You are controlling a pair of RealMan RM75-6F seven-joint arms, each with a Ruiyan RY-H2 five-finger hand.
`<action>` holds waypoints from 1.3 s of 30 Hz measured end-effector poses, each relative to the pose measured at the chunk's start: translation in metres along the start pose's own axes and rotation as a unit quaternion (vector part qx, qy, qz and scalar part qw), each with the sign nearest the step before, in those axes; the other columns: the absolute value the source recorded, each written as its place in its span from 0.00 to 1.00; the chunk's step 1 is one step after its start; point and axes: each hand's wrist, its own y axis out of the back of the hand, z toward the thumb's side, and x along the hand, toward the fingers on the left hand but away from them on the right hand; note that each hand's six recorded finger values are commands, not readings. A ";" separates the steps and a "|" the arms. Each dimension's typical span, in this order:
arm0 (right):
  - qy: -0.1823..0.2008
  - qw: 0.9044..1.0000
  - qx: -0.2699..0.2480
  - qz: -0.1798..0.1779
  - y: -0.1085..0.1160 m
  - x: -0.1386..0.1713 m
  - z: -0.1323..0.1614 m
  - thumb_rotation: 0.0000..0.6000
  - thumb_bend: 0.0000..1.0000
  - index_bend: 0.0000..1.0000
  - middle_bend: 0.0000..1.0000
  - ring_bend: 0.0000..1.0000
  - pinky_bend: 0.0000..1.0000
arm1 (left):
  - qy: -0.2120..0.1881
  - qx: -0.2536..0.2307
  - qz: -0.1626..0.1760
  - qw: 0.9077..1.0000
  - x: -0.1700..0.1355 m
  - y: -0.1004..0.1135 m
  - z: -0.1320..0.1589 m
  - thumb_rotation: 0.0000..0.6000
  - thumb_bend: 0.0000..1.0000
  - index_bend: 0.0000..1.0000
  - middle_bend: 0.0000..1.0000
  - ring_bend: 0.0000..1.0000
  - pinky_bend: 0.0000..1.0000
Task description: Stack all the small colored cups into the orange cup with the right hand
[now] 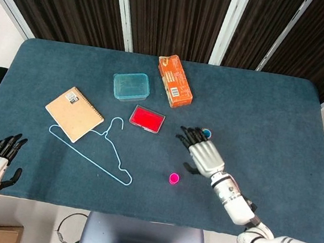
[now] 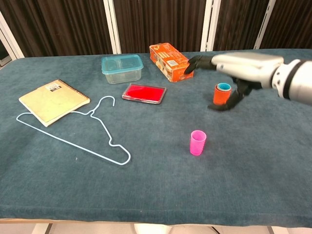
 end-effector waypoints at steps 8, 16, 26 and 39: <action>0.037 0.997 0.032 0.058 -0.036 0.025 0.018 1.00 0.44 0.34 0.00 0.00 0.00 | -0.002 -0.004 0.005 1.000 -0.004 0.003 -0.001 1.00 0.45 0.00 0.00 0.00 0.13; 0.021 0.996 0.034 0.075 -0.054 0.014 0.014 1.00 0.44 0.45 0.00 0.00 0.00 | -0.002 -0.007 0.007 1.000 -0.004 0.005 -0.003 1.00 0.45 0.00 0.00 0.00 0.13; 0.020 0.997 0.033 0.073 -0.063 0.001 0.024 1.00 0.44 0.54 0.00 0.00 0.00 | 0.000 -0.011 0.008 1.000 -0.002 0.007 -0.005 1.00 0.45 0.00 0.00 0.00 0.13; -0.003 0.999 0.023 0.033 -0.047 -0.006 0.019 1.00 0.45 0.63 0.04 0.00 0.00 | 0.002 -0.010 0.010 1.000 -0.002 0.008 -0.005 1.00 0.45 0.00 0.00 0.00 0.13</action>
